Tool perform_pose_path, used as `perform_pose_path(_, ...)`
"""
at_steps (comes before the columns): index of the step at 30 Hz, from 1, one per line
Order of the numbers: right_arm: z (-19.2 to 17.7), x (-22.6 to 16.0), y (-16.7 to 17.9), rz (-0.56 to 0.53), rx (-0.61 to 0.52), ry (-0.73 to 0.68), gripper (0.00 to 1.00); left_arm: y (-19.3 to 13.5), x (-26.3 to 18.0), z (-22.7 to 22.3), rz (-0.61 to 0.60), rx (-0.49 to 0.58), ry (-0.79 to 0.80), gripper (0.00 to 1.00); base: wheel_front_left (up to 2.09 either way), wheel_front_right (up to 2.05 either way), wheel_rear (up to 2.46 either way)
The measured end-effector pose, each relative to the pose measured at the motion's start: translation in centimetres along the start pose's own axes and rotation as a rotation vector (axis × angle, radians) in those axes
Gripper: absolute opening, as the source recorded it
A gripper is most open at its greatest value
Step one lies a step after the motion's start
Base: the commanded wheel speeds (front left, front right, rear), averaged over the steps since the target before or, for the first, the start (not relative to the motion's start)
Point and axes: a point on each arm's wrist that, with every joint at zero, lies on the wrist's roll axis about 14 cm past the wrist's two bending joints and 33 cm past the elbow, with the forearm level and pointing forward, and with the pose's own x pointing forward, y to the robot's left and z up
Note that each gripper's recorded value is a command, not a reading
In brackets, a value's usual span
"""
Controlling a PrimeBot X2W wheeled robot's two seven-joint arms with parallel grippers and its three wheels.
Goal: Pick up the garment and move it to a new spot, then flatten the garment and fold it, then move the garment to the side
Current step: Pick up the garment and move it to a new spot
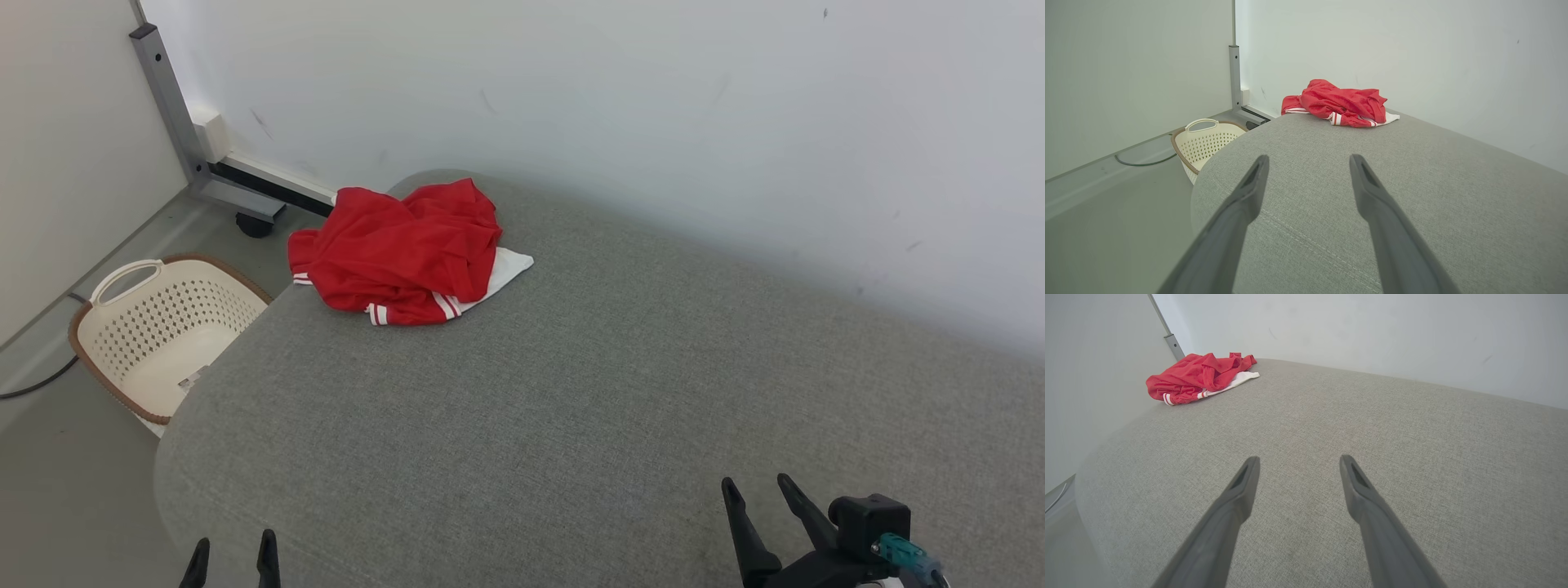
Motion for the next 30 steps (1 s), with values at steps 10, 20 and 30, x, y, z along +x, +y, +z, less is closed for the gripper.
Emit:
perform_pose_path(10,-0.5,0.5,0.4,0.017,0.002,0.015,1.00,-0.4,0.0,-0.3,-0.004,0.003,0.026,1.00,0.00,0.00,0.00)
perform_pose_path(20,0.3,2.8,0.9,0.064,-0.056,0.039,1.00,-4.5,8.4,1.5,-0.153,0.040,0.090,1.00,0.00,0.00,0.00)
perform_pose_path(30,3.8,5.7,-0.5,0.136,-0.178,0.001,1.00,-8.9,19.9,4.7,-0.257,0.165,0.056,1.00,0.00,0.00,0.00)
